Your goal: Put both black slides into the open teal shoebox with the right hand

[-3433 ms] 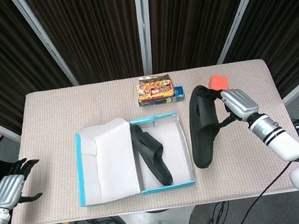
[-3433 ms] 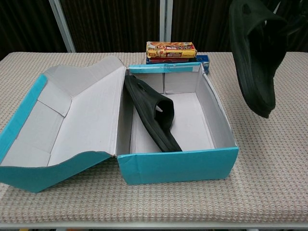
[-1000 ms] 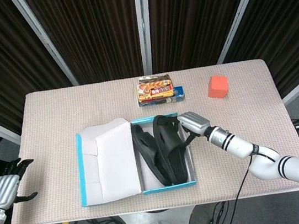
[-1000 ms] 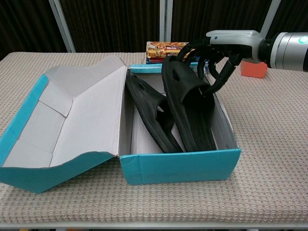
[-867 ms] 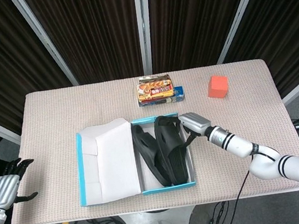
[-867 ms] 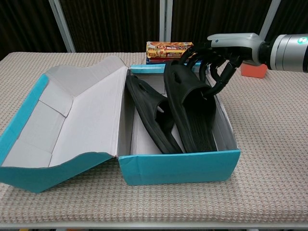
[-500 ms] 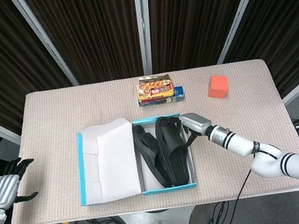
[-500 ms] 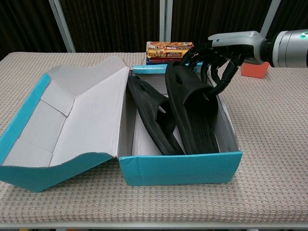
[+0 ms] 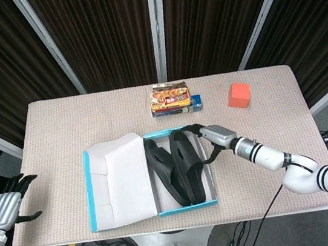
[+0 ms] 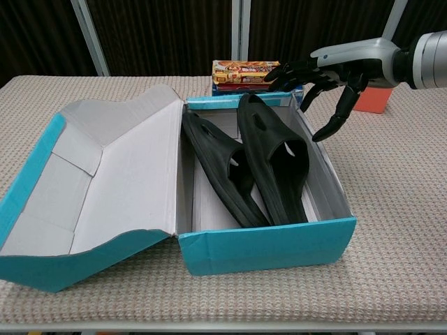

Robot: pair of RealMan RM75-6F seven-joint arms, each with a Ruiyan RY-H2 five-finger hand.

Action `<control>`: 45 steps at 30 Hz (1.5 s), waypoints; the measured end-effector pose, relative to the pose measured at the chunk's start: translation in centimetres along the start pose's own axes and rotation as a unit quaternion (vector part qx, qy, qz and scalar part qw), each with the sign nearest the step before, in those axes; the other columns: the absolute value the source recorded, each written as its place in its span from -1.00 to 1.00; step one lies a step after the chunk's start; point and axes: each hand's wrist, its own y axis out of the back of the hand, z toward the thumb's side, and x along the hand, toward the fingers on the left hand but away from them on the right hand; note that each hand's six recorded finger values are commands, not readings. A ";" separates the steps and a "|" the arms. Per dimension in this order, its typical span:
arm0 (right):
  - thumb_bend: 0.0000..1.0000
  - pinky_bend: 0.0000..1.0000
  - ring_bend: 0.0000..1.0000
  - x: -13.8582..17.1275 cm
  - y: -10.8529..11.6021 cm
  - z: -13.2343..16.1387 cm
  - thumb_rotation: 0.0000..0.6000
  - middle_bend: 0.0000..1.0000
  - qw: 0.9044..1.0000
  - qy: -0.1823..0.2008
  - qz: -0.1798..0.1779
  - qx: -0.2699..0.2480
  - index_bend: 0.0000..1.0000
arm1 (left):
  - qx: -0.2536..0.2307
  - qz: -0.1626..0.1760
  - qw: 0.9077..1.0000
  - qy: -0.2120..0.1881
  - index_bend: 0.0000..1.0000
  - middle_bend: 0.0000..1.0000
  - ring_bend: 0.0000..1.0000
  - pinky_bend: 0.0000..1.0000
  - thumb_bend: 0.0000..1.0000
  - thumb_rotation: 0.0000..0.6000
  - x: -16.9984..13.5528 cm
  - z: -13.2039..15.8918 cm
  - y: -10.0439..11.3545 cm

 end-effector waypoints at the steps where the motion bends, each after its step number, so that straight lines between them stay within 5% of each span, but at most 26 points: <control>1: -1.00 -0.56 -1.00 0.2 0.2 0.2 1.00 -0.93 1.000 0.002 -0.002 -0.003 -1.00 | 0.000 0.000 1.000 0.000 -0.80 -0.78 -0.99 -0.91 -0.74 1.00 0.0 0.0 0.0; 11: -1.00 -0.44 -0.84 1.2 1.2 2.8 1.00 -0.60 0.993 0.060 -0.036 -0.093 -0.82 | -0.002 0.001 1.000 -0.002 -0.80 -0.78 -0.99 -0.91 -0.74 1.00 0.1 0.2 0.1; 22: -1.00 -0.44 -0.83 0.1 -1.9 4.0 1.00 -0.57 0.972 0.105 0.009 -0.210 -0.80 | 0.000 0.001 1.000 0.001 -0.80 -0.78 -0.99 -0.91 -0.74 1.00 -0.1 0.0 0.2; 35: -1.00 -0.44 -0.83 -1.7 -4.4 1.4 1.00 -0.57 0.971 0.077 0.029 -0.226 -0.79 | 0.000 0.001 1.000 0.004 -0.80 -0.78 -0.99 -0.91 -0.74 1.00 0.1 -0.2 0.2; 45: -1.00 -0.44 -0.83 -0.6 -2.7 2.9 1.00 -0.56 0.968 0.120 0.015 -0.221 -0.79 | 0.007 0.009 1.000 -0.005 -0.80 -0.79 -0.99 -0.91 -0.74 1.00 0.3 0.4 0.5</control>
